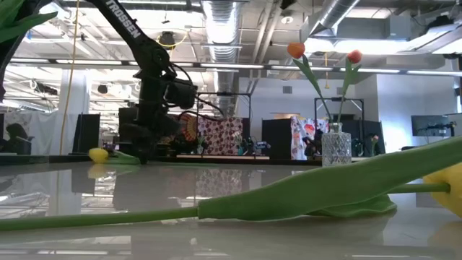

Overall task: Sort flowers into vase by color
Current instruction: Put the top yellow tulip into the transparent vase

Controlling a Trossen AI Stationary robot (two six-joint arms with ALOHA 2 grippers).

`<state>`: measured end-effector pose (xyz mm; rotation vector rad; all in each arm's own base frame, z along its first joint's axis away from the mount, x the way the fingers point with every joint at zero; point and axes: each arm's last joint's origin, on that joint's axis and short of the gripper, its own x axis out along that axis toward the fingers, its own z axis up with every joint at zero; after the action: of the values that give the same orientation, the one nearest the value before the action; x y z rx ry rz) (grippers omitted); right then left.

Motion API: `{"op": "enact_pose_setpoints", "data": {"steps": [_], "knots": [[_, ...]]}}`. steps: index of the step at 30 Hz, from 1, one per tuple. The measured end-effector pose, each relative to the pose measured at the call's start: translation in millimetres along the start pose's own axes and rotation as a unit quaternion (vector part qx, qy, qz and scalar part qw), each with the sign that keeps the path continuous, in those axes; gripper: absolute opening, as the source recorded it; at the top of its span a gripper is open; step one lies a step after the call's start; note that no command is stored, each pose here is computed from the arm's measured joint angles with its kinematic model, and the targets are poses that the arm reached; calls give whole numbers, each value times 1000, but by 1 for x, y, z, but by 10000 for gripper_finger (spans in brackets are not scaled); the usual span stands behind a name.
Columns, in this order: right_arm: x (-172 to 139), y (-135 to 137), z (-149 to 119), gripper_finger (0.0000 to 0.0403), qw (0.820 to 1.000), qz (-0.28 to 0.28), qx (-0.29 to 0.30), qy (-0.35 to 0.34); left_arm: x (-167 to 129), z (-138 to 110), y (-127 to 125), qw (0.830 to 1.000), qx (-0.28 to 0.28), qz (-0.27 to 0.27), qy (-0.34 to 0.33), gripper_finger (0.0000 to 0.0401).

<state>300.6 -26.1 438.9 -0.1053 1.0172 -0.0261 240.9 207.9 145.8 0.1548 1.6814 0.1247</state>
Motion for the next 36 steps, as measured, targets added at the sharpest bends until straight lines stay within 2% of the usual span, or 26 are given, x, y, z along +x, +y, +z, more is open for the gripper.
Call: {"op": "enact_pose_setpoints", "data": {"steps": [3,6,10,12,15,18,20,23,25,27,30,36], "knots": [[7,6,-13,232,1000,-6,-6,11,-18,-7,-4,1000,-25,3,-10,3],[20,19,-31,229,999,-31,-11,-16,-48,-13,-9,996,-54,-1,-67,3],[47,49,-48,220,990,-36,-57,-124,-83,-23,-19,981,-111,-39,-155,3],[64,64,-52,216,975,-37,-97,-196,-101,-29,-22,967,-131,-57,-211,2],[95,76,-53,213,942,-62,-173,-282,-120,-34,-25,944,-160,-81,-278,2],[131,78,-48,212,900,-129,-281,-309,-136,-38,-28,915,-197,-110,-333,2],[153,74,-41,211,872,-185,-346,-293,-142,-38,-28,895,-229,-146,-355,2],[182,66,-27,211,832,-292,-400,-250,-145,-37,-30,864,-274,-214,-365,2],[201,58,-19,211,806,-349,-432,-204,-146,-36,-33,854,-286,-241,-362,2],[220,50,-13,211,786,-385,-459,-153,-145,-34,-35,852,-289,-250,-357,2],[243,41,-4,211,771,-425,-465,-93,-146,-31,-39,855,-284,-254,-353,2],[265,28,14,211,764,-469,-442,-37,-147,-27,-45,860,-276,-246,-350,2]]}}
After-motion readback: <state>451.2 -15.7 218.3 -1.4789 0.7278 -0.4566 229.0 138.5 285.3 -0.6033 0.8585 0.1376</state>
